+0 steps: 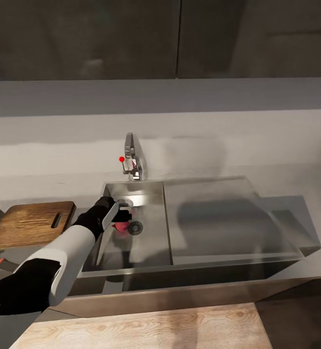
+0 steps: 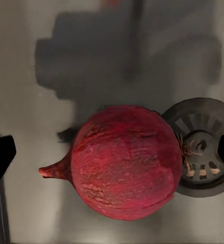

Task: In the kitchen, take the Vidalia onion out of the sink, dice it on the chopping board with the paring knife, put the diced onion into the bowl on the countertop, then place both the paring knife and the chopping board into the sink.

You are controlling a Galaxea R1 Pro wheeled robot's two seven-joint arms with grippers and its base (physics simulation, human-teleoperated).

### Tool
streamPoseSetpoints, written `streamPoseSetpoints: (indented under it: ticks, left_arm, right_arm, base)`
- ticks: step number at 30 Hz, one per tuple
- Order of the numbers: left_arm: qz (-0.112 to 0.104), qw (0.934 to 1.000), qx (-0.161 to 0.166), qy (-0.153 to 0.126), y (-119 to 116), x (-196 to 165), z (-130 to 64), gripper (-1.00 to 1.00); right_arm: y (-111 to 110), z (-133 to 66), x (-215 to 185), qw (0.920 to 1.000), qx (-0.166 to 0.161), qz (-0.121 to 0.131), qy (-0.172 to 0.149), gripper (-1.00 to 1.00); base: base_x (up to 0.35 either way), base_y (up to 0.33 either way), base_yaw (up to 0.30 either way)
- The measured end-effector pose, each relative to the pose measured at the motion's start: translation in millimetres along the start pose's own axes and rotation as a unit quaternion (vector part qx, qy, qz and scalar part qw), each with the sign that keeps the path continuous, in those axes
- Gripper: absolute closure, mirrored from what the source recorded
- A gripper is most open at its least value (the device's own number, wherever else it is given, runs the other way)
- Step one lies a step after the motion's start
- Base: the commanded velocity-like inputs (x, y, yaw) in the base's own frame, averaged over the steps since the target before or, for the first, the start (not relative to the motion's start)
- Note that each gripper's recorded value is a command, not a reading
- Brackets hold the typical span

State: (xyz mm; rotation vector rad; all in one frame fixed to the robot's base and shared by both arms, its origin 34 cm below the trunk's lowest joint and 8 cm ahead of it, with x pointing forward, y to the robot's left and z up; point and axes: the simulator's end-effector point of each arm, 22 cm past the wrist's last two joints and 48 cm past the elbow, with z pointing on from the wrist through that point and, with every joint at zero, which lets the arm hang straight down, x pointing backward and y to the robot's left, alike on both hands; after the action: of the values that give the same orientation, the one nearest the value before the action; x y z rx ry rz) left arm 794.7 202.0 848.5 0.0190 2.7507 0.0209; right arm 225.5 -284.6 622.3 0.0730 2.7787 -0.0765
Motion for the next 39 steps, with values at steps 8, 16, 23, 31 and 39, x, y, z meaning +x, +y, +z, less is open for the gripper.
streamPoseSetpoints:
  ticks: [8, 16, 23, 31, 39]
  left_arm:
    - [-0.004, 0.9997, -0.001, -0.025, 3.0, -11.5, -1.7, -1.00]
    - [-0.008, 0.9998, -0.014, -0.007, 21.9, 3.4, 6.8, -1.00]
    - [-0.007, 0.9999, -0.013, -0.008, 20.5, 2.9, 6.4, -1.00]
    - [-0.007, 0.9999, -0.014, -0.006, 20.8, 3.9, 6.9, -1.00]
    - [-0.007, 0.9998, -0.016, -0.004, 23.1, 5.7, 8.6, -1.00]
  right_arm:
    - [11.3, -0.4, 2.3, 0.9999, -0.017, 0.001, 0.004, -1.00]
    - [12.3, -0.2, 0.8, 0.9998, -0.018, 0.002, 0.002, -1.00]
    - [11.2, 0.6, -3.7, 0.9998, -0.017, 0.003, -0.003, -1.00]
    - [9.8, 0.7, -4.7, 0.9999, -0.016, 0.004, -0.005, -1.00]
    - [8.2, 0.8, -3.8, 0.9999, -0.015, 0.004, -0.004, -1.00]
  base:
    - [0.000, 0.000, 0.000]
    - [0.000, 0.000, 0.000]
    - [0.000, 0.000, 0.000]
    - [0.000, 0.000, 0.000]
    - [0.000, 0.000, 0.000]
